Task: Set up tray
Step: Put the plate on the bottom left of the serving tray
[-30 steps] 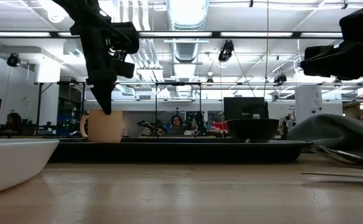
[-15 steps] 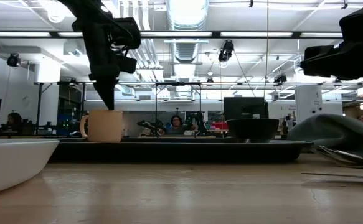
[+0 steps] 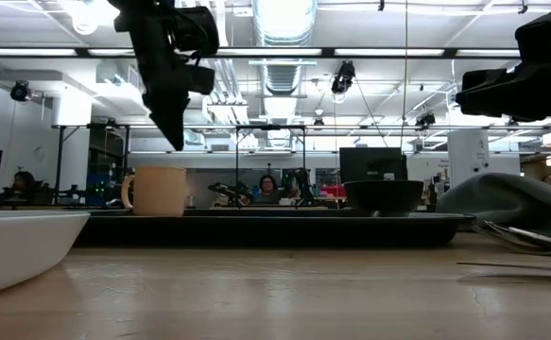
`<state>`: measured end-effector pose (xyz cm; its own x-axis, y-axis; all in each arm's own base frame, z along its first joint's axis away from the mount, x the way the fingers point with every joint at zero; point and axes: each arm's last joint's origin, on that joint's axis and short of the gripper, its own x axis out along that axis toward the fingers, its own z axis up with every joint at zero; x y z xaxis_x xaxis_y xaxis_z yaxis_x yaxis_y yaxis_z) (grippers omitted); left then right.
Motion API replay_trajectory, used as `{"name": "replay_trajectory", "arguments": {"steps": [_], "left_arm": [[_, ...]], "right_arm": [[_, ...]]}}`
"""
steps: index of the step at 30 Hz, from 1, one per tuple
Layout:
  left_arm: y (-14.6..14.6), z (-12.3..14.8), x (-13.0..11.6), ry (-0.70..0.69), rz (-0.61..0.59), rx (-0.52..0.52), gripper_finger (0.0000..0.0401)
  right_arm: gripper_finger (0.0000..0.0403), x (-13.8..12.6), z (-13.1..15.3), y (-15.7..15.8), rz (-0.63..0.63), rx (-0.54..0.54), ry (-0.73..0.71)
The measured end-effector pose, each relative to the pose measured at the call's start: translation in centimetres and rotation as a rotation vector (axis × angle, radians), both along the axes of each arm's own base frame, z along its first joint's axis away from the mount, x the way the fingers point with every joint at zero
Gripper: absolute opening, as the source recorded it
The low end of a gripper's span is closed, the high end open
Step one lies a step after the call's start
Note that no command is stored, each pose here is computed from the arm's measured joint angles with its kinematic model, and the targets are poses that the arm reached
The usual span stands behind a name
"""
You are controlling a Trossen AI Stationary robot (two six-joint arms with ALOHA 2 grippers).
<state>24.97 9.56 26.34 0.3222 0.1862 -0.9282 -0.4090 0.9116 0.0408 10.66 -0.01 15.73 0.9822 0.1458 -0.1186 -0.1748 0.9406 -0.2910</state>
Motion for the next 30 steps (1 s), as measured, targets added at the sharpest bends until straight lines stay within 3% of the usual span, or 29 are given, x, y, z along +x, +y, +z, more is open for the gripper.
{"name": "replay_trajectory", "arguments": {"steps": [16, 30], "left_arm": [[-10.3, 0.4, 2.1, -0.05, -0.374, -0.04, 0.0062], [-17.7, -0.5, 0.7, -0.026, -0.631, -0.054, 0.0062]], "right_arm": [[0.0063, 0.0, 0.0, 0.0, 0.0, 0.0, 0.0], [0.0063, 0.0, 0.0, 0.0, 0.0, 0.0, 0.0]]}}
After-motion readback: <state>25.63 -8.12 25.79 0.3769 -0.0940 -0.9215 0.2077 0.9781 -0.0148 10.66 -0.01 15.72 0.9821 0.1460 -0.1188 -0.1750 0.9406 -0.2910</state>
